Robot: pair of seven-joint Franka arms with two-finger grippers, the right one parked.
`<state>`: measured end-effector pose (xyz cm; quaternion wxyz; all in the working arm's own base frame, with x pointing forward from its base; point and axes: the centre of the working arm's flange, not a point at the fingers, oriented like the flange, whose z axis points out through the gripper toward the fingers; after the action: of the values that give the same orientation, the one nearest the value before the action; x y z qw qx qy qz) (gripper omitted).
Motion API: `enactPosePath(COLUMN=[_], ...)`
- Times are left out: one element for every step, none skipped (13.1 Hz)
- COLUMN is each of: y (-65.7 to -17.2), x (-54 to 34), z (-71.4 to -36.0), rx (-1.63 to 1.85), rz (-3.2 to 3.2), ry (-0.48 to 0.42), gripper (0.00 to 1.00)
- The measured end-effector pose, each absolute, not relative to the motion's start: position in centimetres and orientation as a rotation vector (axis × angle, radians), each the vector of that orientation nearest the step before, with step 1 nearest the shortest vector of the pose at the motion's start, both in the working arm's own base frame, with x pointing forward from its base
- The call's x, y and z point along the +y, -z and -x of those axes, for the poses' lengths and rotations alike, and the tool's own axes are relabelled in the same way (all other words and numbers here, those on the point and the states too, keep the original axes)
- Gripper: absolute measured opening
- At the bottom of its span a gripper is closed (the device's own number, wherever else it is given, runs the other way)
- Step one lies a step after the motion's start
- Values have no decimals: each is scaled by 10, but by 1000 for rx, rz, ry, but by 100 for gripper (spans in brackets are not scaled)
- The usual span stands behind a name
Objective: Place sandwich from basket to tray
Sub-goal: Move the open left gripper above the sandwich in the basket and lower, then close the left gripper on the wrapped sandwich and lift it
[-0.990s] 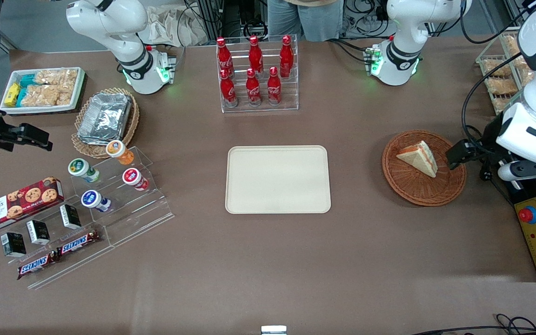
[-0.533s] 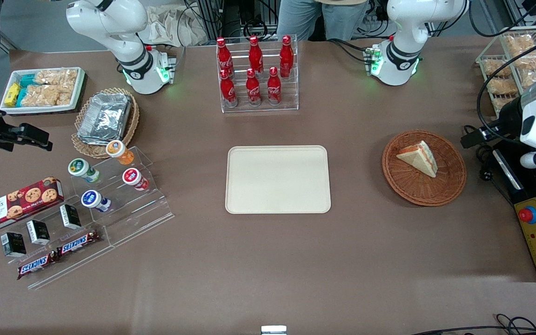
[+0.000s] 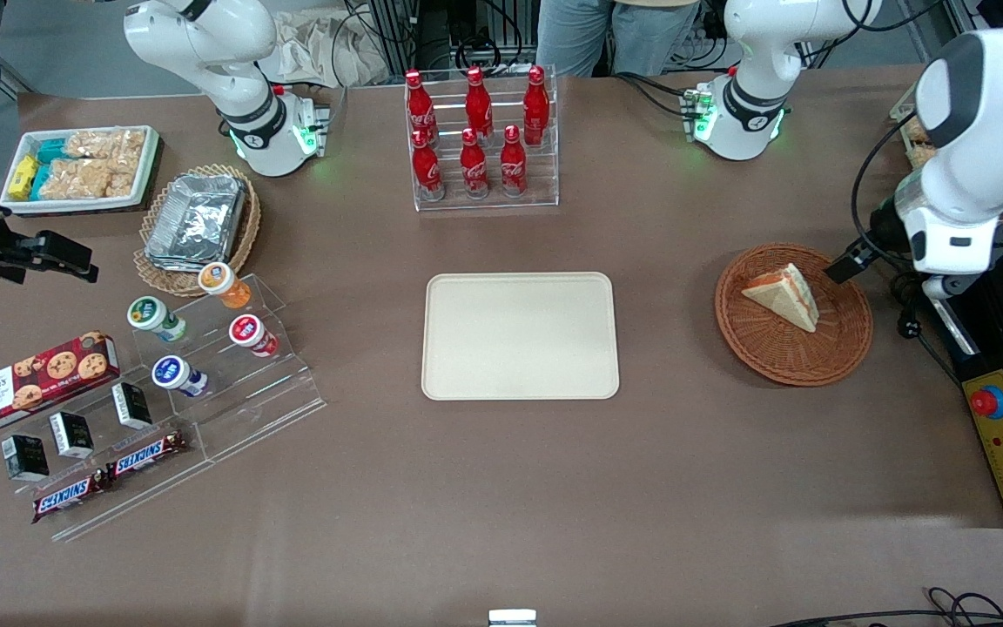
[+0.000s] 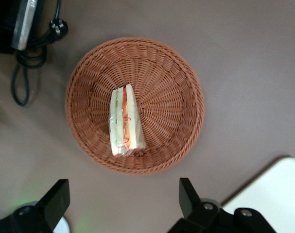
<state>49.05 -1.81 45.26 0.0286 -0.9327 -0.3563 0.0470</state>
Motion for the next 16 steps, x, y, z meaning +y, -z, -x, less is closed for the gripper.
enactPosePath(y=[-436,-423,-413,-401,-386,-369,-351,-334,-319,-306,-294,-284,-275,-267,-259,-251], x=[-17,-12,-5,0,4,4,4,4,4,4,4,4,4,4,4,4], z=[-487,-484,-482,-481,-477,-472,-466,-460,-455,-450,-445,-441,-438,-437,-436,-437], rx=[-1128,-1157,-1180,-1199,-1212,-1221,-1232,-1246,-1262,-1277,-1288,-1292,-1294,-1297,-1301,-1303], rz=[2866,2854,2849,2849,2853,2859,2861,2859,2855,2850,2846,2844,2842,2840,2839,2840], ry=[-147,-149,-140,-118,-94,-72,-59,-53,-49,-47,-49,-54,-60,-68,-72,-72], gripper=[100,100,100,100,100,100,100,100,100,100,100,100,100,100,100,100])
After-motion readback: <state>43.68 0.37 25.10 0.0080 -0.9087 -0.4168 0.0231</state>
